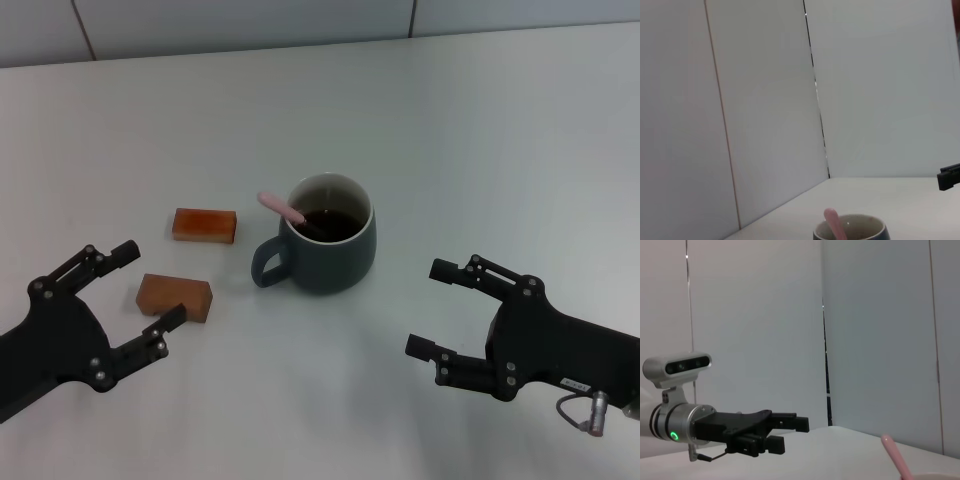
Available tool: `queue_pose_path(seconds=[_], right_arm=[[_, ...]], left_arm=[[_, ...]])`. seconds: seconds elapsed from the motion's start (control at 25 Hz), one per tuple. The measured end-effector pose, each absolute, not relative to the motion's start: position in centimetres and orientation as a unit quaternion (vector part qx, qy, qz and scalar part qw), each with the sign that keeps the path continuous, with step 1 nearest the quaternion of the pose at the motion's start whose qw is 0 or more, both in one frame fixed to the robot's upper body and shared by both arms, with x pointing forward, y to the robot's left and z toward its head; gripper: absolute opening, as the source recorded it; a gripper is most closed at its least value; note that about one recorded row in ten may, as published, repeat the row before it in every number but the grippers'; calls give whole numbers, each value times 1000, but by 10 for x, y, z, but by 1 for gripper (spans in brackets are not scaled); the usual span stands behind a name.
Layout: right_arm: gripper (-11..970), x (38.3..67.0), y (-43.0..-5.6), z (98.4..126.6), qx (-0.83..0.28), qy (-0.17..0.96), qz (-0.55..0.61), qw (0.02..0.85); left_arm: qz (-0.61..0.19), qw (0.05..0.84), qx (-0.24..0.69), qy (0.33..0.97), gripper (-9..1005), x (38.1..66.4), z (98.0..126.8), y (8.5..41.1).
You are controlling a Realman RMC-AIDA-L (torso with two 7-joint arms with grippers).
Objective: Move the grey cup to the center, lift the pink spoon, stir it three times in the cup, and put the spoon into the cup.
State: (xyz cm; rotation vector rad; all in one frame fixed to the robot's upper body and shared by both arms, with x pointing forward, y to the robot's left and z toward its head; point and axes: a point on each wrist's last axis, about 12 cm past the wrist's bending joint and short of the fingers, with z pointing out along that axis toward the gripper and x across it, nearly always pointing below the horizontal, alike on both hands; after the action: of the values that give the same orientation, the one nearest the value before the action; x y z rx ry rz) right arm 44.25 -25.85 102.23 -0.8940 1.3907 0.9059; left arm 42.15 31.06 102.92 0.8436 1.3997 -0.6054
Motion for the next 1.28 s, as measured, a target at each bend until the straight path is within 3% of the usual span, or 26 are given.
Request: queue_pose_path(seconds=[1.28], right_arm=[[833, 447, -254, 1024, -390, 588, 389, 592]], left_arm=[[-261, 642, 367, 621, 786, 417, 1021, 305]])
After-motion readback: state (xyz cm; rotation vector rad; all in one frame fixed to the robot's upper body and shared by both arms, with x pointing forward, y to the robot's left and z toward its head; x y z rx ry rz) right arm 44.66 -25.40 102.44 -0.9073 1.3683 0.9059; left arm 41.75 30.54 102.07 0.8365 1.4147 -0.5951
